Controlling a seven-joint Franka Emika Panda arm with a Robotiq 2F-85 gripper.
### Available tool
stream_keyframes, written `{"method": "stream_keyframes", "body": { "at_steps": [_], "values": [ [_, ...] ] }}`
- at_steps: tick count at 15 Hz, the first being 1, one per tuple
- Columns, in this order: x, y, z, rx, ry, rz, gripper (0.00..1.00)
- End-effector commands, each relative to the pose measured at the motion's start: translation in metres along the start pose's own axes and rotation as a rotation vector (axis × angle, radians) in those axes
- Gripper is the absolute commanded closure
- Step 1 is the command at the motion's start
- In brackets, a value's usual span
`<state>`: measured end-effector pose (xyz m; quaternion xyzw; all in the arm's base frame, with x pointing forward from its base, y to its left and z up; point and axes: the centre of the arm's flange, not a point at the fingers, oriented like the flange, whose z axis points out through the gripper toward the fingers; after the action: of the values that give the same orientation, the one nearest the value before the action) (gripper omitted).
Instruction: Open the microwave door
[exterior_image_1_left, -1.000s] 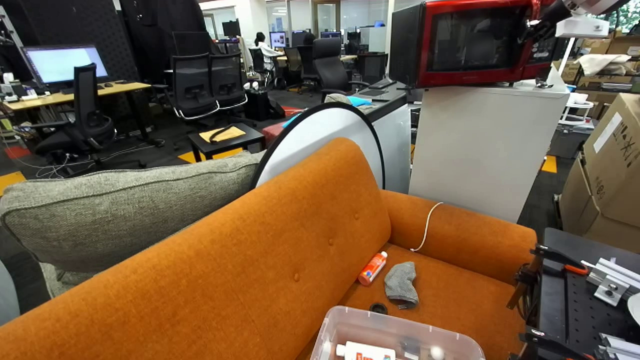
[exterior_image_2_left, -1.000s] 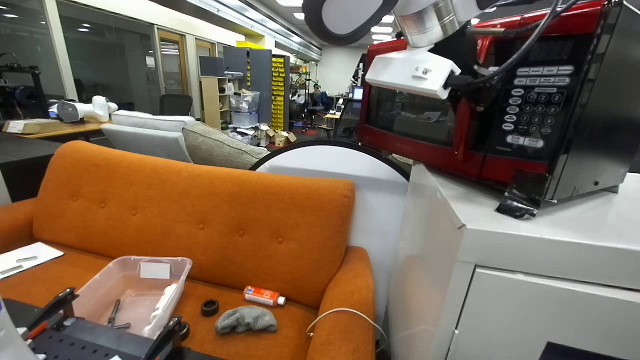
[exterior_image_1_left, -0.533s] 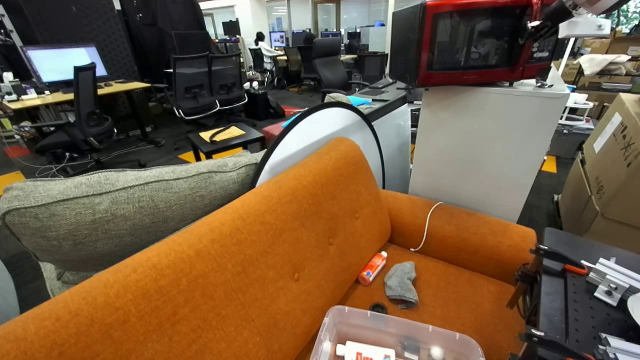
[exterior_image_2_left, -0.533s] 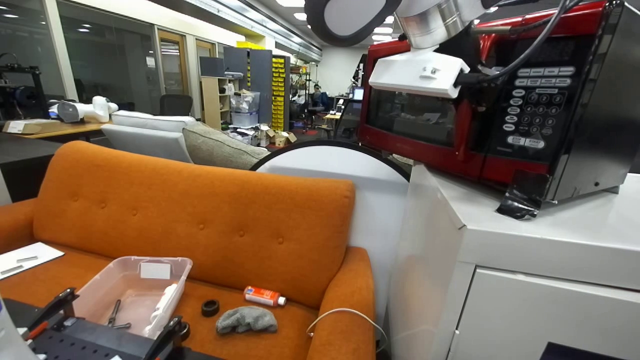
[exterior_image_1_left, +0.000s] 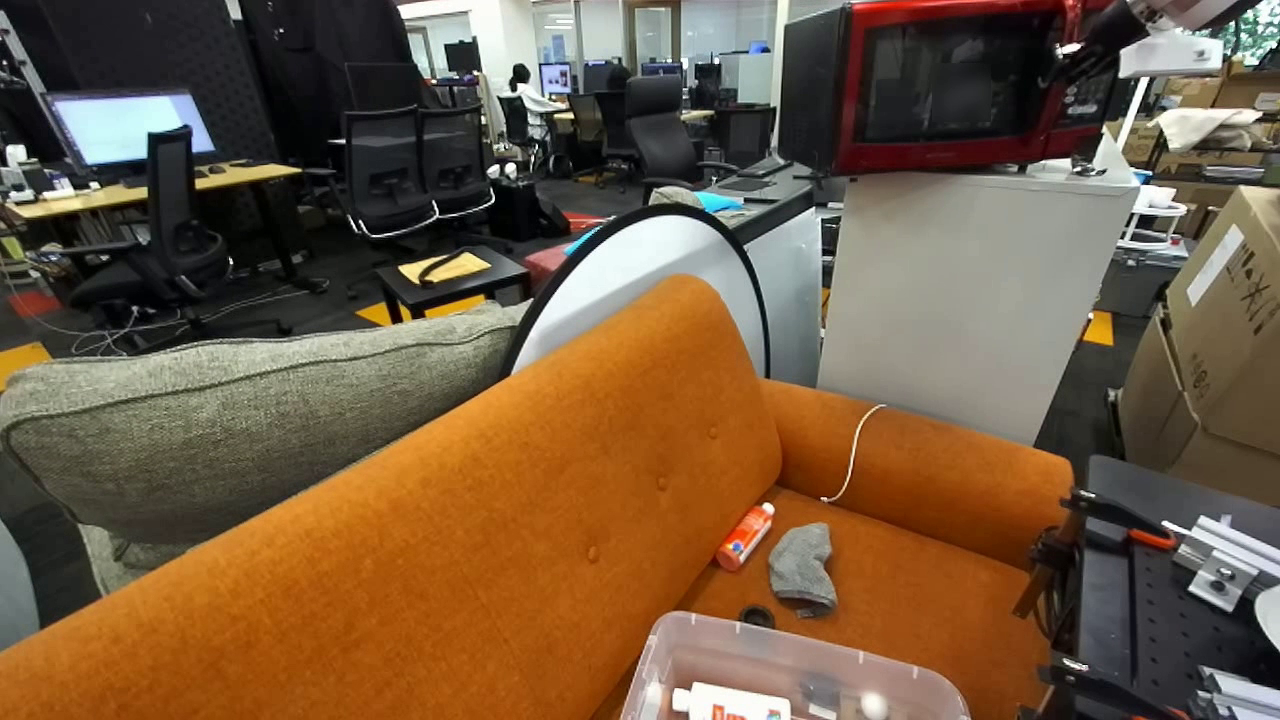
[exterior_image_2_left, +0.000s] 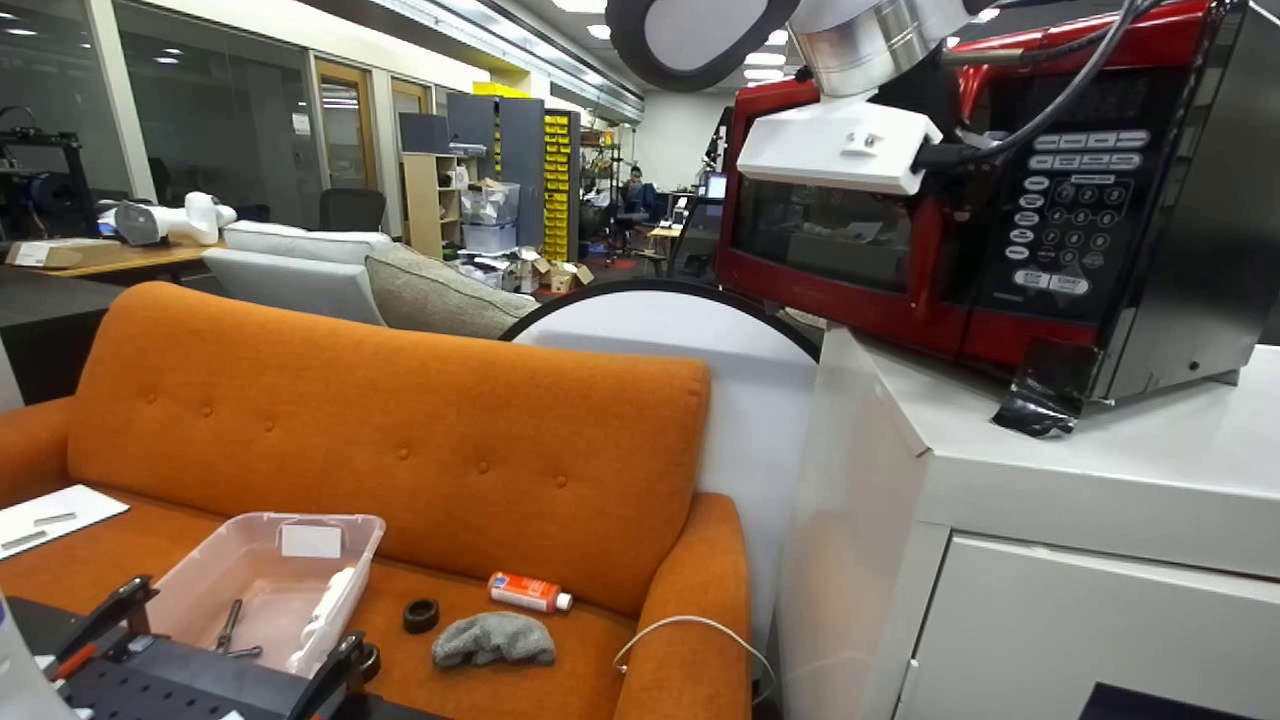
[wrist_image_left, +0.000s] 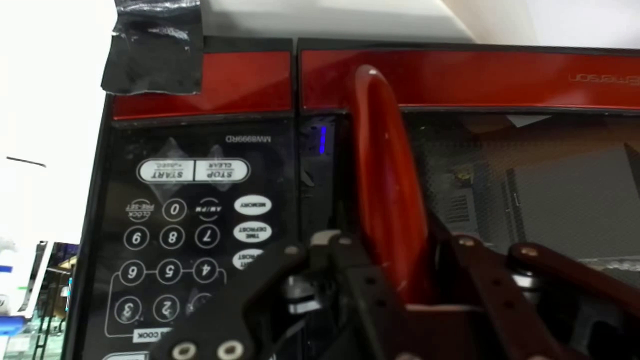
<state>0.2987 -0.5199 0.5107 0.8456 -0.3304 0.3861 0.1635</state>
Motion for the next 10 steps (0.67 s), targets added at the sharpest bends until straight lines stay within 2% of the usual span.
{"method": "stream_keyframes", "body": {
  "at_steps": [1,10],
  "values": [
    [-0.013,-0.002,-0.011,0.025,0.018,-0.019,0.92],
    [-0.015,-0.016,-0.028,0.064,0.029,-0.031,0.92]
  ]
}}
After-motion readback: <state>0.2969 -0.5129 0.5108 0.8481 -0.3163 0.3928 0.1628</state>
